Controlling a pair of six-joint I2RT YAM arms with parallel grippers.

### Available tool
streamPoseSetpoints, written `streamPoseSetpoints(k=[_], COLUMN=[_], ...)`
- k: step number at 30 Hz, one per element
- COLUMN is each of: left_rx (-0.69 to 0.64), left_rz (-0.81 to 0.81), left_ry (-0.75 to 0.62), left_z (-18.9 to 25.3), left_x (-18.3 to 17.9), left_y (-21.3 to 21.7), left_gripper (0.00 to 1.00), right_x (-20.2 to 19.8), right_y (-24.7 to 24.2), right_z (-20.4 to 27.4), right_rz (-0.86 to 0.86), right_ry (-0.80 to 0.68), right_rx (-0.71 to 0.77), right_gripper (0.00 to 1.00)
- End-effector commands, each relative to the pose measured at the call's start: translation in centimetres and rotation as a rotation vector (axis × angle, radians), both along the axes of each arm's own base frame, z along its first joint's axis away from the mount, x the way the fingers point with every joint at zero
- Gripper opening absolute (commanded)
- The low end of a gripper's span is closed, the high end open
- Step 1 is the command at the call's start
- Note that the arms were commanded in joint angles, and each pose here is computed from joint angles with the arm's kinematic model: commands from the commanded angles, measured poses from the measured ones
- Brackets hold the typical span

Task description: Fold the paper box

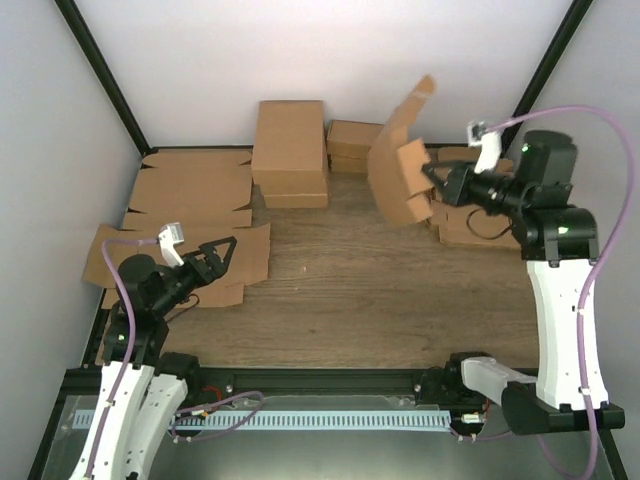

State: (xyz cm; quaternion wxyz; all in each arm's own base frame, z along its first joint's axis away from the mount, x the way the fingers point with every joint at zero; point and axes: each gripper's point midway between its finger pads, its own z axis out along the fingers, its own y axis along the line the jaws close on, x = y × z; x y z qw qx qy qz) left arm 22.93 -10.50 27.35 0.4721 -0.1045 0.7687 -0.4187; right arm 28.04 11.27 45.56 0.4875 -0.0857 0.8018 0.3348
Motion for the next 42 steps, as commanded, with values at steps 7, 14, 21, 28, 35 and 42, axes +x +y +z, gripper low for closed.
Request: streamPoseSetpoints(k=[7, 14, 21, 28, 35, 42], left_rx=[-0.049, -0.041, -0.033, 0.019, 0.099, 0.12], left_rz=[-0.028, -0.046, -0.066, -0.066, -0.02, 0.034], left_ry=[0.203, 0.221, 0.292, 0.345, 0.413, 0.4], left_z=[-2.6, -1.7, -2.9, -5.7, -9.4, -10.6], left_x=[-1.7, -2.1, -2.9, -3.0, -2.2, -1.7], left_y=[-0.6, -0.7, -1.0, -0.7, 0.3, 1.1], left_gripper=[1.0, 1.0, 1.0, 1.0, 1.0, 1.0], right_x=[-8.9, -15.5, -18.2, -14.6, -14.9, -17.5], right_y=[12.8, 20.3, 20.3, 15.8, 12.7, 12.6], right_z=[-9.9, -18.9, -23.6, -30.3, -34.9, -37.9], right_rz=[0.518, 0.735, 0.799, 0.37, 0.169, 0.21], right_ry=[0.171, 0.326, 0.425, 0.598, 0.72, 0.815], right_rx=[0.076, -0.072, -0.106, -0.285, -0.251, -0.074], right_gripper=[0.01, 0.12, 0.51, 0.64, 0.65, 0.59])
